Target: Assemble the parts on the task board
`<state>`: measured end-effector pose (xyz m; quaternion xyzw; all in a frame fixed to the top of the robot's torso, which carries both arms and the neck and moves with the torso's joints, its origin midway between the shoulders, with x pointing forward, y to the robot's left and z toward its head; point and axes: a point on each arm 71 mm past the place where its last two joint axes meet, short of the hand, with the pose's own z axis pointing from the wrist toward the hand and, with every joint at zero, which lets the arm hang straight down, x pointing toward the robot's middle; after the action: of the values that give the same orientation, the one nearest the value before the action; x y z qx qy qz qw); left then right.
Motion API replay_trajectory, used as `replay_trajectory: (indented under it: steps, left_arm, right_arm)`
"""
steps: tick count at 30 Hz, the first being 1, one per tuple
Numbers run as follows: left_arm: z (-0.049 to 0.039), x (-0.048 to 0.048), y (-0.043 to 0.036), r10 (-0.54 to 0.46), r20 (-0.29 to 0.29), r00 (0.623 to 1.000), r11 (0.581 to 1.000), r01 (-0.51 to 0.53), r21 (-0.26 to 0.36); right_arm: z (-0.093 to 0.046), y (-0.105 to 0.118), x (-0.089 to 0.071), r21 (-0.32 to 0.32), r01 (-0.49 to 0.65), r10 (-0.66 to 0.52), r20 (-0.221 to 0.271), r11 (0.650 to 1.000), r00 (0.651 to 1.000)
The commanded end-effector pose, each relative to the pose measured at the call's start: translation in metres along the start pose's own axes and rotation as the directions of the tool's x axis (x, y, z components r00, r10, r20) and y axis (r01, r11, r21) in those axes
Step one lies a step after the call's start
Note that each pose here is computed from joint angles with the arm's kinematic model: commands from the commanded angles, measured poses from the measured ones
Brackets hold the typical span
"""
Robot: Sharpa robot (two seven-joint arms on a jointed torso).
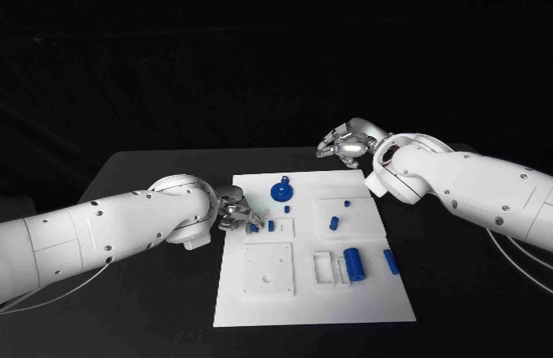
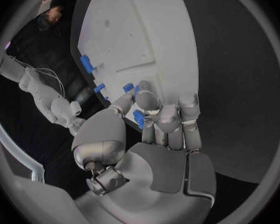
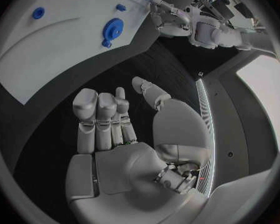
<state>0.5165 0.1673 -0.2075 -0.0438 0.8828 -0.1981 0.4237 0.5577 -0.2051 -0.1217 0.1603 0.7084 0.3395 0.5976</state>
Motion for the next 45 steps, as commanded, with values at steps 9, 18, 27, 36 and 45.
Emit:
replay_trajectory:
  steps: [9,18,27,36,45]
  left_arm:
    - [0.0,-0.0027,-0.004,0.035,0.049,0.998,0.999,-0.037,0.028]
    - [-0.0002,-0.0029,-0.0047,0.03,0.056,0.998,0.999,-0.032,0.039]
    - [0.0005,-0.0008,-0.0042,0.035,0.039,0.999,0.999,-0.036,0.037]
    - [0.0002,0.0002,-0.003,0.04,0.029,0.999,0.999,-0.041,0.034]
    - [0.0018,0.002,-0.0028,0.04,0.028,0.999,0.999,-0.041,0.032]
  right_arm:
    - [0.0,0.0014,0.0013,-0.012,-0.003,0.003,-0.012,1.0,1.0]
    - [-0.0002,0.0013,0.0012,-0.011,-0.003,0.003,-0.013,1.0,1.0]
    - [0.0,0.0011,0.0011,-0.01,-0.003,0.003,-0.013,1.0,1.0]
    - [0.0,0.0007,0.0011,-0.009,-0.003,0.003,-0.014,1.0,1.0]
    - [0.0003,0.0013,0.0026,-0.011,-0.004,0.004,-0.018,1.0,1.0]
